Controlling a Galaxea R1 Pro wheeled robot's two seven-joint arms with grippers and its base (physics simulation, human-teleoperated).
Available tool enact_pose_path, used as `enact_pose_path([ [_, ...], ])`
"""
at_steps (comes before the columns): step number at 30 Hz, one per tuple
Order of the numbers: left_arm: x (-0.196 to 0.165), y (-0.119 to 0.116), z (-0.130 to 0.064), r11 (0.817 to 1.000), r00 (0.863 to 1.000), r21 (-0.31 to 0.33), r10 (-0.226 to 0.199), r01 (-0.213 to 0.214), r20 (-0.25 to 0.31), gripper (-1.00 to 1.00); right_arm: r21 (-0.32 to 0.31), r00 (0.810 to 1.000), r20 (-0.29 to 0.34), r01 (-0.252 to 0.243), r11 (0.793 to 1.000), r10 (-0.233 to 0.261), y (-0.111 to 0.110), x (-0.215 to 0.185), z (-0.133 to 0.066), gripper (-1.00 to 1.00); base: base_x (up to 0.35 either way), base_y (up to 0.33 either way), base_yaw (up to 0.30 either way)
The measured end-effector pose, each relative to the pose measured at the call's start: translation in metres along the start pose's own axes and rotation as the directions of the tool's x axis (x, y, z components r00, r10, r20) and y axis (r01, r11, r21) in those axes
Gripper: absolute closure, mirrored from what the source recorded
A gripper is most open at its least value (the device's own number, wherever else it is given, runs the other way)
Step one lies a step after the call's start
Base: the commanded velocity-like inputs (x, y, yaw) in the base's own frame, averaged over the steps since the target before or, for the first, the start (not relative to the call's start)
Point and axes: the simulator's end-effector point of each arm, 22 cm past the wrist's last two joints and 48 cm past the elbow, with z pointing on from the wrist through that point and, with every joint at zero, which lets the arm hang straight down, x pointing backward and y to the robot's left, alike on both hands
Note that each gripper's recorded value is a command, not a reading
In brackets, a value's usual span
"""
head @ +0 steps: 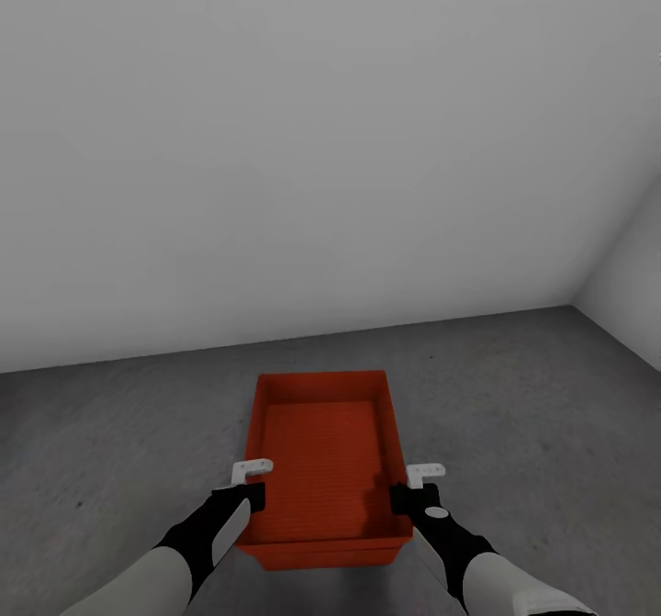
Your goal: Move the two storage containers from the living room to the garage. In the garage, place one container on the floor and stack the other container on top of it (either order is fine).
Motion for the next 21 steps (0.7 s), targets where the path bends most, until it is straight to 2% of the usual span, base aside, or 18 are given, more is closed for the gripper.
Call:
enact_pose_path([
  [16, -0.0014, -0.0006, -0.0003, 1.0, 1.0, 0.001, -0.002, 0.002, 0.004, 1.0, 0.0, 1.0, 0.004, 0.001, 1.0, -0.001, -0.0005, -0.0019, 0.0001, 1.0, 0.0, 0.0, 0.0],
  [21, 0.0028, -0.0007, 0.0056, 1.0, 1.0, 0.001, -0.002, 0.002, 0.007, 1.0, 0.003, 1.0, 0.01, -0.002, 1.0, 0.002, -0.0003, 0.0026, 0.0049, 1.0, 0.0, 0.0, 0.0],
])
